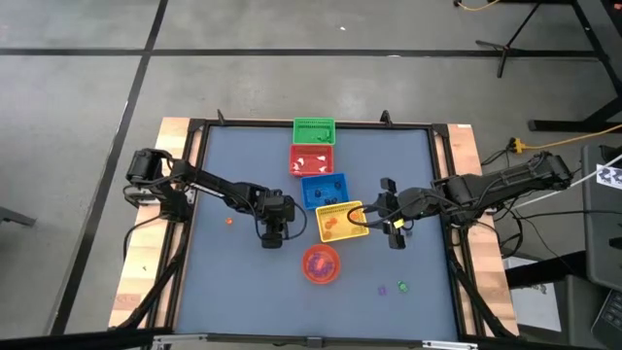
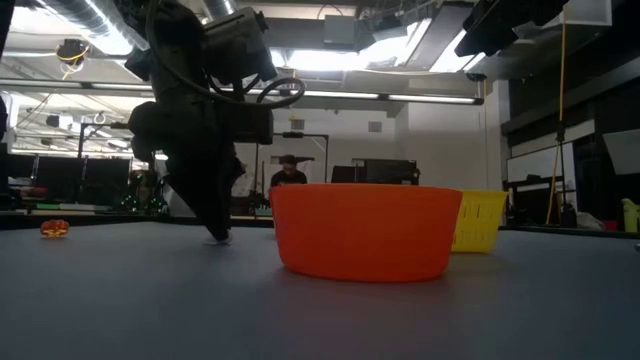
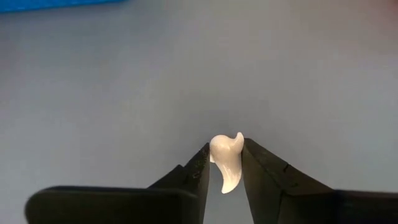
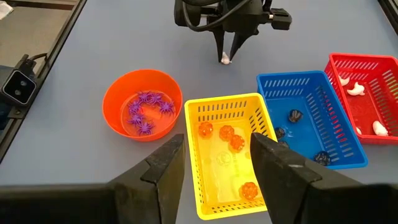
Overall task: Sort Halloween decoration
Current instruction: Put the white ghost toy into the red bin
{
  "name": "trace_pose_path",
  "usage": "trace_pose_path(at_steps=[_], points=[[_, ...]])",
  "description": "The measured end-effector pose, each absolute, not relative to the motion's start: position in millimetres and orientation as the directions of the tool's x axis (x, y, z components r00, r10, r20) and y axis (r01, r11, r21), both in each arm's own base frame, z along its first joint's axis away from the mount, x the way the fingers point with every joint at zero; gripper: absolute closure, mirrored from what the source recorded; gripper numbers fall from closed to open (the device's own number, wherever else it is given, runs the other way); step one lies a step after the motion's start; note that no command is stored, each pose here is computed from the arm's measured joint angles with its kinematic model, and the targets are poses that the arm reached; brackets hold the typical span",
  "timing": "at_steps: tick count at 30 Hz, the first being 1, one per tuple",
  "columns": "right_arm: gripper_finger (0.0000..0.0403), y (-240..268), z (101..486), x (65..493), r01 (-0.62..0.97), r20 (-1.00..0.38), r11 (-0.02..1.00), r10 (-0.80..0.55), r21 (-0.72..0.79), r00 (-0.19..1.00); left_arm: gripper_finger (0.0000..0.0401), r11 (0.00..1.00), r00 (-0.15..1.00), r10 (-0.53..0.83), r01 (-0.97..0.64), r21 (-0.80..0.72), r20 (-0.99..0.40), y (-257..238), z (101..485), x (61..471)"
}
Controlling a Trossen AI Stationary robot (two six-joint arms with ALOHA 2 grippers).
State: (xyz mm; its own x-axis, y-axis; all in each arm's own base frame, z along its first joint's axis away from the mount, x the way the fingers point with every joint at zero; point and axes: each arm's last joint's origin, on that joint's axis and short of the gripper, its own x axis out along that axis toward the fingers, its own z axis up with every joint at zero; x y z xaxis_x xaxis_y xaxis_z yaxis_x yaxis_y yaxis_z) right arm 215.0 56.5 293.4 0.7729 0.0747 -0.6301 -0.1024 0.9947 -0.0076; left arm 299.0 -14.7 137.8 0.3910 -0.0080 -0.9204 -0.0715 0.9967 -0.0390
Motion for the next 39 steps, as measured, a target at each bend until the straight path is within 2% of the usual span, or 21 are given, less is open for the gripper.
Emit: trace_pose_path(at_steps=[24, 39], points=[[0.0221, 56.5, 293.3, 214.9, -0.102, -0.631, 0.995, 0.075, -0.008, 0.773, 0.0335, 0.996, 0.404, -0.006, -0.075, -0.040, -0.915, -13.9, 142.9, 303.0], [0.0221, 56.5, 293.3, 214.9, -0.102, -0.631, 0.995, 0.075, -0.008, 0.772, 0.0335, 0.994, 0.484, 0.059, -0.114, 0.005, -0.873, 20.4, 188.0, 331.3]])
